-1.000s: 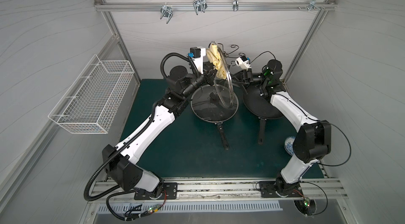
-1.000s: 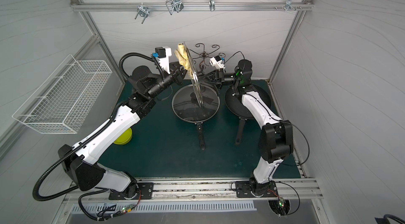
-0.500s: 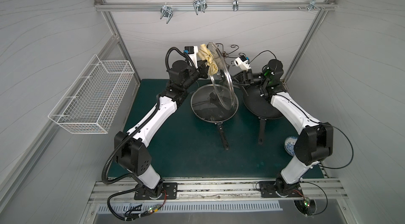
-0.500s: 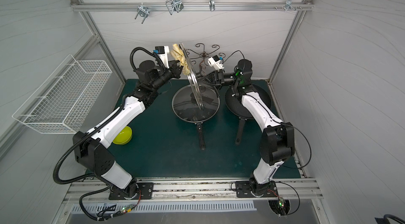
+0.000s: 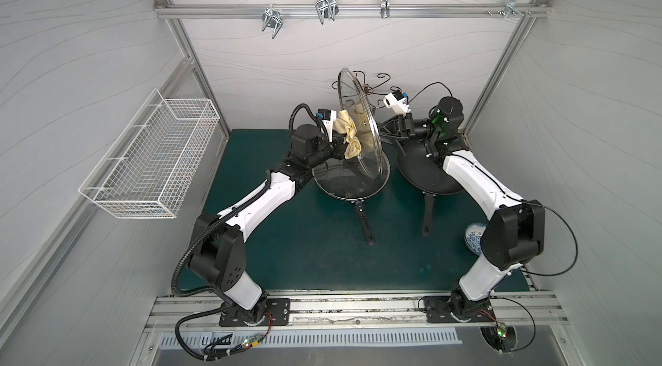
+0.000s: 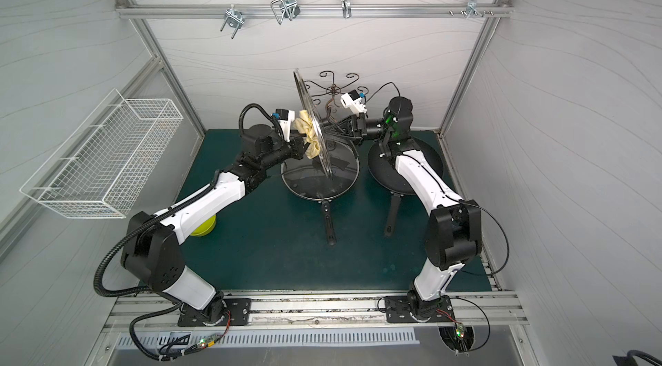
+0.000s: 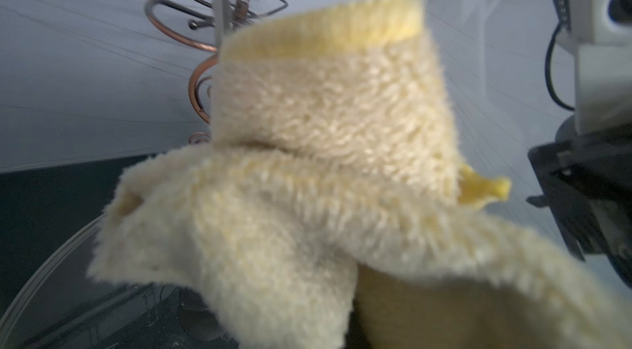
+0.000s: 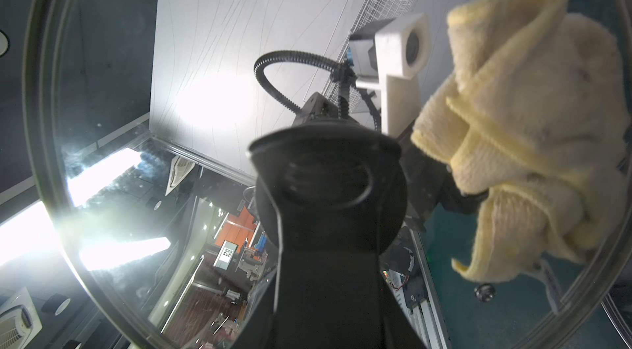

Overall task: Wipe the pot lid with a cloth
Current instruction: Wipe the pot lid.

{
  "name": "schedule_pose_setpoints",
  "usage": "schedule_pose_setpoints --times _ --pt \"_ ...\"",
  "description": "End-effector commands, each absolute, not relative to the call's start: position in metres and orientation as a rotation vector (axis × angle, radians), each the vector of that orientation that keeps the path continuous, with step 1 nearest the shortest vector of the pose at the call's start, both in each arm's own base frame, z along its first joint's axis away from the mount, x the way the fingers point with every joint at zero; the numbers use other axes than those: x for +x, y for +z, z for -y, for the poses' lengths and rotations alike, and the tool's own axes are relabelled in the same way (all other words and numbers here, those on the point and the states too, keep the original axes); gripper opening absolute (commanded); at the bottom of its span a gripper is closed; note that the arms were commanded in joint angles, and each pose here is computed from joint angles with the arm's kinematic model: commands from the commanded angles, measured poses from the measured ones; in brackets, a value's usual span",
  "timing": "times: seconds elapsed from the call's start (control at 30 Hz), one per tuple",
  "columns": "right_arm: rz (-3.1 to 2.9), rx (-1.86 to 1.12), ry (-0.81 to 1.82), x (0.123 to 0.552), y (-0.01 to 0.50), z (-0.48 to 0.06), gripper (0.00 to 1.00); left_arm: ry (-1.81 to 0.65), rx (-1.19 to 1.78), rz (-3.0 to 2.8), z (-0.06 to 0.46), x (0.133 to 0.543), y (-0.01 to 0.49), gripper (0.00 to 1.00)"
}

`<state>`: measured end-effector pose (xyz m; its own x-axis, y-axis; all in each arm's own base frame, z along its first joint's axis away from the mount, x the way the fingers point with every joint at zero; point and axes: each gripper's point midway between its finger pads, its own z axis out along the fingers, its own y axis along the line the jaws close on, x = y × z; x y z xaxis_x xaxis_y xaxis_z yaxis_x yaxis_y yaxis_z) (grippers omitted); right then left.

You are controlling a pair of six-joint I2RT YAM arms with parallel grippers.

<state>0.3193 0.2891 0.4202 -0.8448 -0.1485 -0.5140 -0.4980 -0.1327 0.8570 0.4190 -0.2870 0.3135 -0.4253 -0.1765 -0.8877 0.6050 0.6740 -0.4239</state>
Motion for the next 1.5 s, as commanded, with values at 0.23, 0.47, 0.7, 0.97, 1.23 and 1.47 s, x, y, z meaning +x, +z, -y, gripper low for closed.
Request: schedule_pose_setpoints --times 0.23,0.47,0.7,0.97,1.23,1.47 --pt "-1.714 -0.816 1.969 0.310 0.455 -0.284 0.00 -1.023 0.735 -1.619 0.333 0.336 0.354 0.00" --pt "-1.740 -0.772 1.981 0.321 0.448 -0.287 0.00 -1.124 0.854 -1.535 0.343 0.296 0.376 0.00" --pt "-1.769 -0.737 1.992 0.327 0.439 -0.289 0.00 -1.109 0.896 -1.444 0.335 0.277 0.413 0.00" --pt "-1.772 -0.739 1.993 0.325 0.438 -0.289 0.00 -1.066 0.831 -1.313 0.325 0.277 0.464 0.00" --pt "-1.759 -0.784 1.993 0.314 0.442 -0.289 0.00 -0.924 0.672 -1.246 0.310 0.303 0.500 0.00" --pt "-1.754 -0.813 1.996 0.304 0.442 -0.289 0.00 -0.765 0.526 -1.238 0.294 0.339 0.516 0.00"
